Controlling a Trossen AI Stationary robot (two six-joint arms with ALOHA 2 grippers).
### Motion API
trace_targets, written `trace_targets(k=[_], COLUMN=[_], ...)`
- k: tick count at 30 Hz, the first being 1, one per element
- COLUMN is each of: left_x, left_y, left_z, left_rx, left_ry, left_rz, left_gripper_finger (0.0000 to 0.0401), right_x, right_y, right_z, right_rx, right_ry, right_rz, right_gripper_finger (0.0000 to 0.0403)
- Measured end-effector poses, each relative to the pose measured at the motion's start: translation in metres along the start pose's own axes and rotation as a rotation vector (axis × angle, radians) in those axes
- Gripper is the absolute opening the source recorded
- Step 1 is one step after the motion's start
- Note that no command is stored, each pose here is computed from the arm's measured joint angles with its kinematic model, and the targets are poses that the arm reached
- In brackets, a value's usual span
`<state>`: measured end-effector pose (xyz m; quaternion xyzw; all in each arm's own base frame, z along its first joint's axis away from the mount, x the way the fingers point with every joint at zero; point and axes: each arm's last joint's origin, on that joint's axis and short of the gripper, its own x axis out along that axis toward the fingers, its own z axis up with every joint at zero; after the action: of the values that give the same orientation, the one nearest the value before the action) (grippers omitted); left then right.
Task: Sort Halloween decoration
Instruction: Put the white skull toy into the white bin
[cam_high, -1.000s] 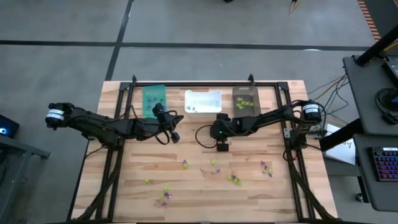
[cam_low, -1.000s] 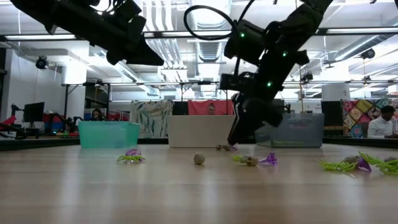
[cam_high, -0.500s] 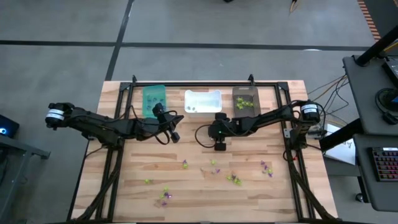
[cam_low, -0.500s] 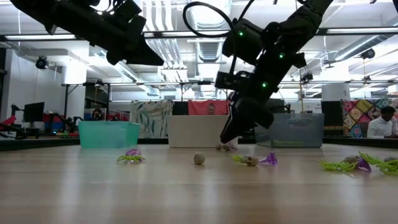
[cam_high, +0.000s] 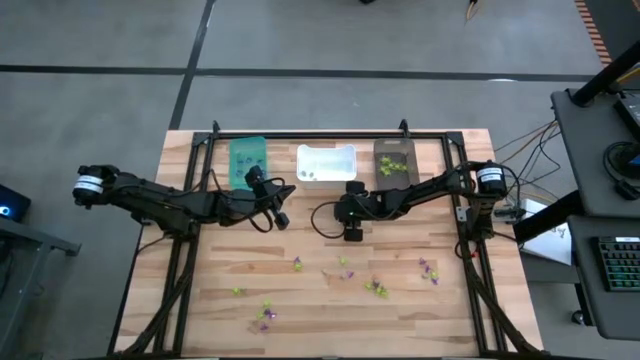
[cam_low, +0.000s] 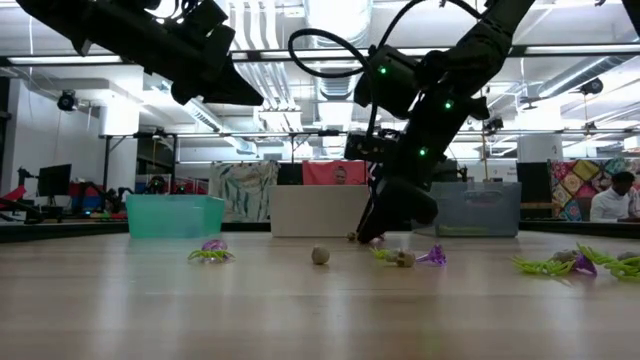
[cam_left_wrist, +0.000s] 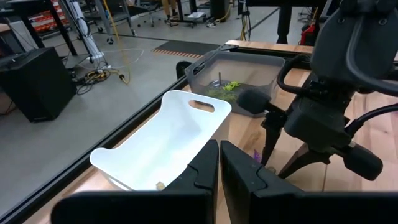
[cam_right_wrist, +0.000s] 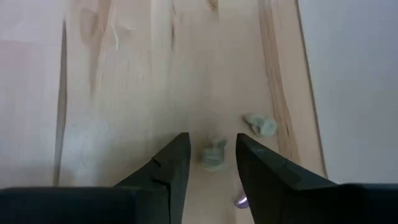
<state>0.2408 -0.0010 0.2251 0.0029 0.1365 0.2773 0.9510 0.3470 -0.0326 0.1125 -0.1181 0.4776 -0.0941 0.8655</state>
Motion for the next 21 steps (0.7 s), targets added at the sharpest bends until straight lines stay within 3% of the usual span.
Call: trace_targets(k=[13,21], left_x=[0.0,0.0], left_y=[0.0,-0.0001], left_z=[0.0002,0.0003], left_rx=[-0.005,-0.014], left_ry=[-0.002,-0.002], left_rz=[-0.001,-0.001], left_gripper_finger=[0.0,0.0], right_x=[0.0,-0.0066], right_y=[0.0012,-0.0012], right_z=[-0.0007,0.007], right_rx=[0.058,0.083], right_ry=[-0.001,-0.026], right_rz=[0.053,0.069], right_gripper_finger=[0.0039,0.0029])
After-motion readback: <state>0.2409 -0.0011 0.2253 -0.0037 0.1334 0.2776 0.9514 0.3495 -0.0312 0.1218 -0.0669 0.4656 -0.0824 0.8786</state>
